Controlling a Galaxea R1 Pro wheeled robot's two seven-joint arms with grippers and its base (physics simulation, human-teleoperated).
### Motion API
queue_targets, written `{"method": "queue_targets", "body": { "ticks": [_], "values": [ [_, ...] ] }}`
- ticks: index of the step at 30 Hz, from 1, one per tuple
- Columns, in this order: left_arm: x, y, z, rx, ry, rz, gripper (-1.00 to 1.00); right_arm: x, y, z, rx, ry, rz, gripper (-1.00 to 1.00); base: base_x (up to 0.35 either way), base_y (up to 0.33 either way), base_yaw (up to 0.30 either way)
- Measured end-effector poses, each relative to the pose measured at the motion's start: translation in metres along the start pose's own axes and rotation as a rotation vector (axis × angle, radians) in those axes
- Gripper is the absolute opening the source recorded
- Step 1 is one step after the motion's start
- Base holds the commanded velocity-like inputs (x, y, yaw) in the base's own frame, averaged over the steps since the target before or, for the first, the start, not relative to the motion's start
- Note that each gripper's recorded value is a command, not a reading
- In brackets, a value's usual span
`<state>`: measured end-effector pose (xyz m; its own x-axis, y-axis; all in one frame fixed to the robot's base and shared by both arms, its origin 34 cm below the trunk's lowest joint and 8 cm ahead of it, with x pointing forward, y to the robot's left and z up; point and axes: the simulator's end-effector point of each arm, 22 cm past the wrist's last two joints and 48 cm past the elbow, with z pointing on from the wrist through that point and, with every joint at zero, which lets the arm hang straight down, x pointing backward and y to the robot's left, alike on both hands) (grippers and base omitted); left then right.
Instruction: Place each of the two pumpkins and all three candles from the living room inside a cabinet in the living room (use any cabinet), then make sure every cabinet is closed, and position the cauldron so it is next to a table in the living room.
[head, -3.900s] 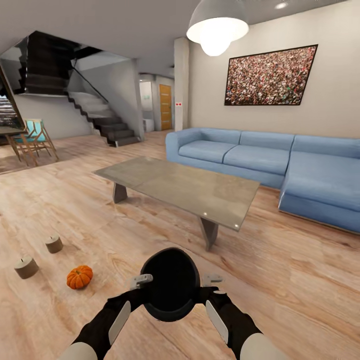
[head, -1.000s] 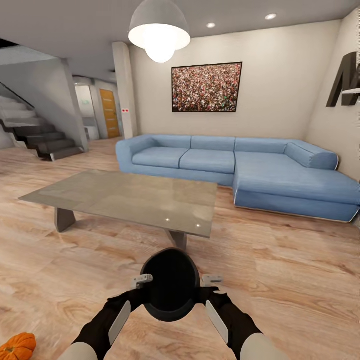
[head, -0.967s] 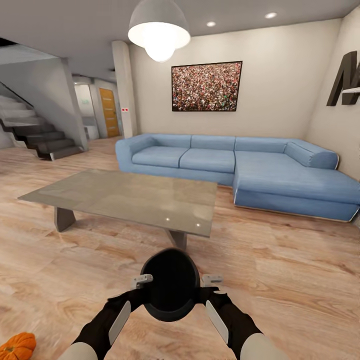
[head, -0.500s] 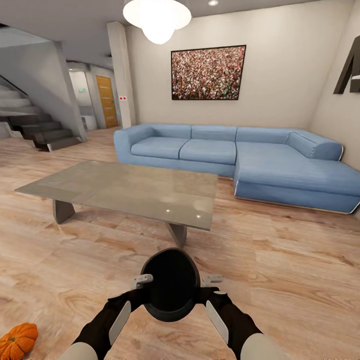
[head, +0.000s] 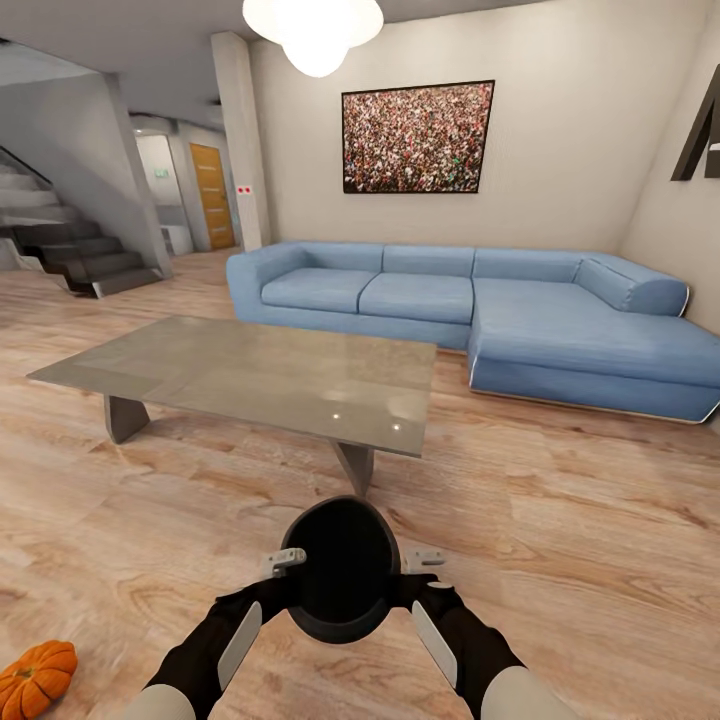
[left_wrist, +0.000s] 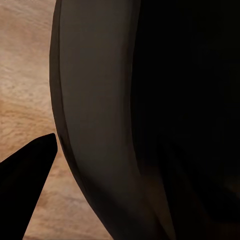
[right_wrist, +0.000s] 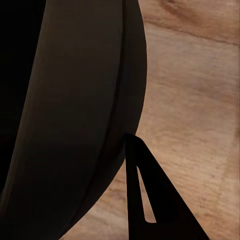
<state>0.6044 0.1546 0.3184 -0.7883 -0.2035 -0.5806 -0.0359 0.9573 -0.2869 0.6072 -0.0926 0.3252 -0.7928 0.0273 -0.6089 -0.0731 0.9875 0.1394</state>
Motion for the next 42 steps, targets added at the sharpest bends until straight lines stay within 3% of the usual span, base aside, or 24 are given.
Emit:
{"method": "queue_targets", "body": {
  "ticks": [42],
  "values": [
    [-0.0013,-0.0007,-0.0009,0.001,-0.003,0.0,-1.0,-0.0017,0.0,-0.0011,0.0,-0.002,-0.002,-1.0,0.051,0.014,-0.021]
  ]
}}
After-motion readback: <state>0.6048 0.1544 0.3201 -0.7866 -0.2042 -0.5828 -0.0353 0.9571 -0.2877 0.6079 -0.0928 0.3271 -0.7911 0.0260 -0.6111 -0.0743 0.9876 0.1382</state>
